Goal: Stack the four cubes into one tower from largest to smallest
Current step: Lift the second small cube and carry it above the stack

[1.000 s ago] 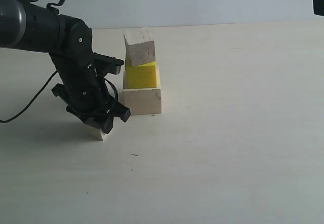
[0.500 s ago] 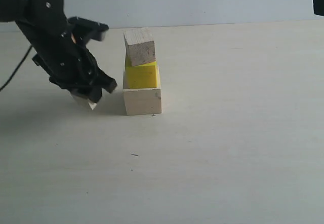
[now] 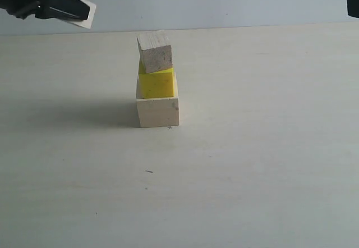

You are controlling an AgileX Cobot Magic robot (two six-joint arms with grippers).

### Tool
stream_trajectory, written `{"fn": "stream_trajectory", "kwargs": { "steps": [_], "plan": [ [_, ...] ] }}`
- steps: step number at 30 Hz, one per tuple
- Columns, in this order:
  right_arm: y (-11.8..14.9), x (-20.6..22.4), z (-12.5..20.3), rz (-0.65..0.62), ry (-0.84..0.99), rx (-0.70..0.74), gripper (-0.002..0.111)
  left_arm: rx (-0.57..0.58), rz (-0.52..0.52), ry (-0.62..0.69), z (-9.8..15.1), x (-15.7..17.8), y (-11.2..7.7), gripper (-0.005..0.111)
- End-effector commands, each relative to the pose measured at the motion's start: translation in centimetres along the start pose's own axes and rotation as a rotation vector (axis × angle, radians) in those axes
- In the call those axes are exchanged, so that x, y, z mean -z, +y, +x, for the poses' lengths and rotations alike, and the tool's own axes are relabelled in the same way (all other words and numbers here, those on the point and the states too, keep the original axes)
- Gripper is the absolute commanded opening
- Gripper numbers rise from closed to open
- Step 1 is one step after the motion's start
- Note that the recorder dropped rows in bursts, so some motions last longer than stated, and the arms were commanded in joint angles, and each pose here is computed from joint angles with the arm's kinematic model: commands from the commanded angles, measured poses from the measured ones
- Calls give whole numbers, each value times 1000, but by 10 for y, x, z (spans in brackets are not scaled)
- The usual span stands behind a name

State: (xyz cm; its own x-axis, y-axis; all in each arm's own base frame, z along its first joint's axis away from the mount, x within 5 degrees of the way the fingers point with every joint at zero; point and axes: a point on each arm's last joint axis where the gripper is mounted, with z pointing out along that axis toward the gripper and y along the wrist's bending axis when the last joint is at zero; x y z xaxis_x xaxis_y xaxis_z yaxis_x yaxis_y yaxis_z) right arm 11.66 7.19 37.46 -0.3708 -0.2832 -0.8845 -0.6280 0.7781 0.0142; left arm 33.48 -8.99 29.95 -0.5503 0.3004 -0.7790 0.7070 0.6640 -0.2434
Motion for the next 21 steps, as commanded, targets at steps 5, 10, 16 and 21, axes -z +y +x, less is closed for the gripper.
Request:
{"fn": "stream_trajectory", "kwargs": {
  "steps": [5,10,16,21],
  "plan": [
    [0,2,0,0,-12,-7,0,-276,388,-322,4,-6,-16,0],
    [1,2,0,-11,-17,-19,0,-263,388,-406,6,-22,-3,0],
    [1,2,0,-11,-17,-19,0,-314,371,-443,14,-40,8,0],
    [1,2,0,-11,-17,-21,0,-250,391,-412,23,-53,15,0]
  ]
}}
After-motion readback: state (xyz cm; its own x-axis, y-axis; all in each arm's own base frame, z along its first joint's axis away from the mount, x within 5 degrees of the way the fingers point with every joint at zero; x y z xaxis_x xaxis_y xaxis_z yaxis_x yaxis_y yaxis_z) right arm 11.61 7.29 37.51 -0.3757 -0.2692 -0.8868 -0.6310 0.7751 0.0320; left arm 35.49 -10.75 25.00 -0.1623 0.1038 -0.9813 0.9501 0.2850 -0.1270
